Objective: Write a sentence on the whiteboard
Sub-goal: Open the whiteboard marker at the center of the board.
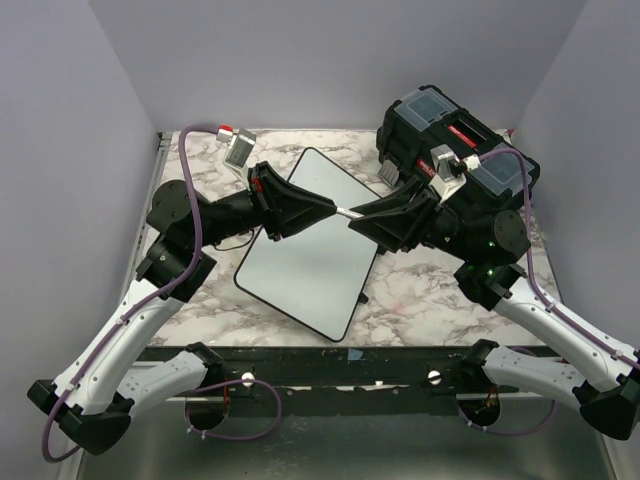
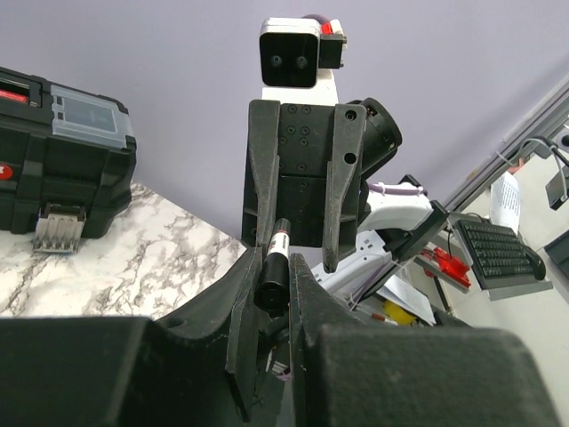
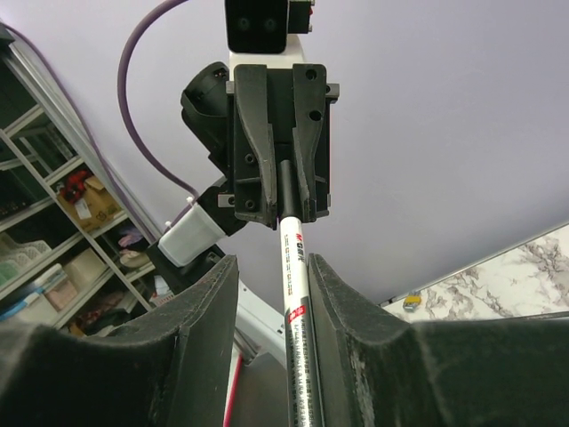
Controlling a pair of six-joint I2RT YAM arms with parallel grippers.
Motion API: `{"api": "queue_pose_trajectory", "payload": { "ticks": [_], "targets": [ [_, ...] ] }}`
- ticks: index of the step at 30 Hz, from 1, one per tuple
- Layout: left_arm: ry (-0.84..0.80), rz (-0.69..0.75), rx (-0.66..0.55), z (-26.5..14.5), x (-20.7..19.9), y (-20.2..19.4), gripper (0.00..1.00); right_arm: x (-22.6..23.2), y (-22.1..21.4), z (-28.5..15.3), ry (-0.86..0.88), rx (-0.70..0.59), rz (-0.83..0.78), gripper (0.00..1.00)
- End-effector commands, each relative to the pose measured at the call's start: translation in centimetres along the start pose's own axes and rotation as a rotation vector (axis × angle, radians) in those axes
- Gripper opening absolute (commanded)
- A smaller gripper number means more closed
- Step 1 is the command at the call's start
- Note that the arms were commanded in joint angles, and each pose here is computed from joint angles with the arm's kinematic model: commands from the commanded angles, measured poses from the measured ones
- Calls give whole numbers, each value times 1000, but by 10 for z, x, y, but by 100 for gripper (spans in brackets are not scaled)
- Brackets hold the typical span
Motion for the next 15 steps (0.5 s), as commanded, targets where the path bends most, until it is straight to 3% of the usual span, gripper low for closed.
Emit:
{"api": "queue_pose_trajectory", "payload": {
  "ticks": [1, 15],
  "targets": [
    [9, 27, -85, -2, -3, 8, 0, 8, 9, 2, 42, -36, -10, 41],
    [39, 22, -104, -1, 2, 8, 0, 7, 7, 2, 36, -29, -5, 45]
  ]
}}
Point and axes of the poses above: each gripper's point midway between its finger pads, its own z axis out along the fingers, its own x axis along the line the jaws close on, y = z × x, the point moved 9 cm from there along -z, back along the fingers, and after that the axes turned 11 degrees about -z, right-handed, at the moved point
